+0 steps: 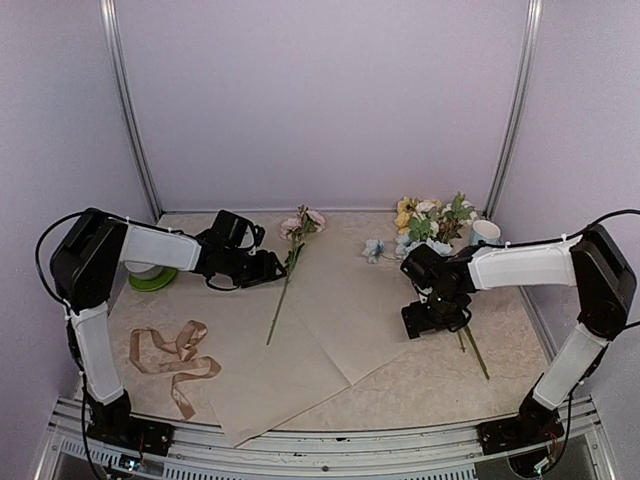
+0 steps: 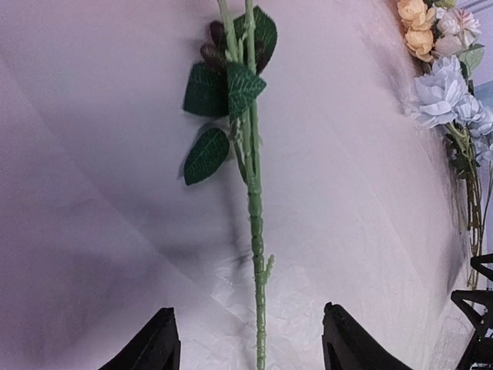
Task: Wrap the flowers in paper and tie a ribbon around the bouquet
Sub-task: Place the fake flower on the flattened wrapping paper.
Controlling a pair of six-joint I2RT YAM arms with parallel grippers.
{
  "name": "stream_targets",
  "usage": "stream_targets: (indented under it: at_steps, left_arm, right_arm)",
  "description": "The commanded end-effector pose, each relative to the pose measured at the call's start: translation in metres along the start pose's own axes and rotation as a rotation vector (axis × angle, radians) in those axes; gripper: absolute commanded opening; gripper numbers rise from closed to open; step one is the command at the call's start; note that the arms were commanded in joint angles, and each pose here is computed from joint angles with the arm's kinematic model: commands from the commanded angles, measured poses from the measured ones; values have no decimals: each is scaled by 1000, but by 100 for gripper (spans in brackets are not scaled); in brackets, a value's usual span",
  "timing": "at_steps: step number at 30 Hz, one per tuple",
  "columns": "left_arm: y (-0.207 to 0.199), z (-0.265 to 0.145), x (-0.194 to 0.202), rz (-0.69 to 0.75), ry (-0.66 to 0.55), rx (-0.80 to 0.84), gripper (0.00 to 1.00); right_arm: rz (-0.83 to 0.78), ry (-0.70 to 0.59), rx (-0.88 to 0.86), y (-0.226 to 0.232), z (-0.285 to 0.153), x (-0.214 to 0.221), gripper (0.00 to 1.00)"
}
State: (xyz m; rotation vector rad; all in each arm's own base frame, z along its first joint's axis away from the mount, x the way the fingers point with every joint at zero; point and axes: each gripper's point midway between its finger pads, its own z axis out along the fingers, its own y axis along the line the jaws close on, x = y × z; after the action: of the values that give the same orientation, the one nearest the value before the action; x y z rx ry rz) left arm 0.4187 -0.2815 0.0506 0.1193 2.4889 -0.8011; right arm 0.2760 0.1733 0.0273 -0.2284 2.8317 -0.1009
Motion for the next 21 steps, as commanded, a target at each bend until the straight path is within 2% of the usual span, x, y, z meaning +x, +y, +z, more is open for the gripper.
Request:
stream_targets:
  at_steps: [1, 2, 5, 7, 9, 11, 14, 17, 21]
  left_arm:
    - [-8, -44, -22, 76, -91, -79, 63]
    - [-11, -50, -22, 85, -99, -73, 63]
    - [-22, -69, -21, 121, -129, -55, 63]
    - [-33, -83, -22, 171, -156, -57, 71]
    - [-44, -93, -21, 236, -167, -64, 82]
    - [-53, -100, -19, 288, -172, -57, 87]
    - [-61, -110, -20, 314, -190, -42, 89]
    - [-62, -113, -22, 317, -201, -45, 89]
    - [-61, -109, -21, 310, -192, -45, 88]
  right_arm:
    - [-42, -129, -133, 12, -59, -40, 83]
    - [-20, -166, -138, 6, -69, -50, 77]
    - [79, -192, -77, -37, -71, -61, 49]
    - [135, -136, -32, -63, -58, -53, 41]
    - [127, -80, 18, -81, -45, -41, 42]
    - [131, -20, 51, -95, -33, -25, 48]
    - [147, 61, 14, -101, -21, -6, 48]
    - [157, 80, -50, -92, -17, 4, 46]
    - [173, 118, -17, -101, -5, 19, 43]
